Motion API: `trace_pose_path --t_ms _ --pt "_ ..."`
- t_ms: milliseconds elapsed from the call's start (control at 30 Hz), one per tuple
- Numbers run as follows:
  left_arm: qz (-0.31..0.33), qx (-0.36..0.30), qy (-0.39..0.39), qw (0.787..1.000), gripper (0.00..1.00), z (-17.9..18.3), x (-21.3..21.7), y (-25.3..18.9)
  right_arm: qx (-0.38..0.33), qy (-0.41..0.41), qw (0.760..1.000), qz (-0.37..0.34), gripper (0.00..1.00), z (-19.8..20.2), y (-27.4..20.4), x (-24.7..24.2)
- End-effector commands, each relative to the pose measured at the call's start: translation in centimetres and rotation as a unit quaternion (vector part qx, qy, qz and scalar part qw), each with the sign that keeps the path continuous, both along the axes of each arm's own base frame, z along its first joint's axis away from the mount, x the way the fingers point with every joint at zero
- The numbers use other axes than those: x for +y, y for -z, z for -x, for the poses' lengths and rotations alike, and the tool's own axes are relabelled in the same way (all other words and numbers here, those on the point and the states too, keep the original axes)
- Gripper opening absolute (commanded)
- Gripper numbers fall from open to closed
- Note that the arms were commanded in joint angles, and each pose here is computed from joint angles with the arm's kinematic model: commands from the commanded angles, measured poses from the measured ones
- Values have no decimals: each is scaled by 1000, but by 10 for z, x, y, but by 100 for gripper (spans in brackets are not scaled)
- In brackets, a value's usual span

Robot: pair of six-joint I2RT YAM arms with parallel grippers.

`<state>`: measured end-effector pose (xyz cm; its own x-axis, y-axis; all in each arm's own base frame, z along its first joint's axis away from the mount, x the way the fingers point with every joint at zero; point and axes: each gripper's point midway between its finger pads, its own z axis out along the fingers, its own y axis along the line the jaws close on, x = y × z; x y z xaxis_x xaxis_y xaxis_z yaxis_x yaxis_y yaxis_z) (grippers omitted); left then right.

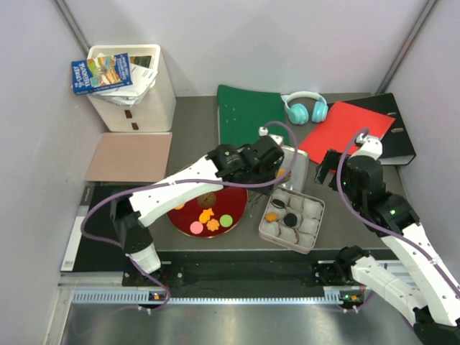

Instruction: Pack the cookies

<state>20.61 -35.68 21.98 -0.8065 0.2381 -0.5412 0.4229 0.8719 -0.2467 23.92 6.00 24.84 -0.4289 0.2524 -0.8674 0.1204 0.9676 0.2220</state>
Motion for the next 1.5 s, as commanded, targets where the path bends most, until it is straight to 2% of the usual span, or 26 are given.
trace_pose_path --t_ms 0,400,767,1100,1333,1467 --pt "44 -26 71 996 21 1 -41 -23 -25 28 999 -8 99 6 -21 -14" --pt "28 -7 134 991 22 10 -72 0 -21 25 999 0 99 12 -19 -17" --pt "37 5 198 979 22 35 -91 3 -16 22 1000 -3 99 11 -15 -15" --pt "29 20 209 977 24 38 -95 19 -11 19 1000 -3 99 13 -12 -14" --pt "24 17 208 978 29 35 -98 25 -13 18 1000 -3 99 14 -13 -15" --pt "24 15 208 978 36 34 -99 25 -12 19 1000 -2 99 14 -11 -15"
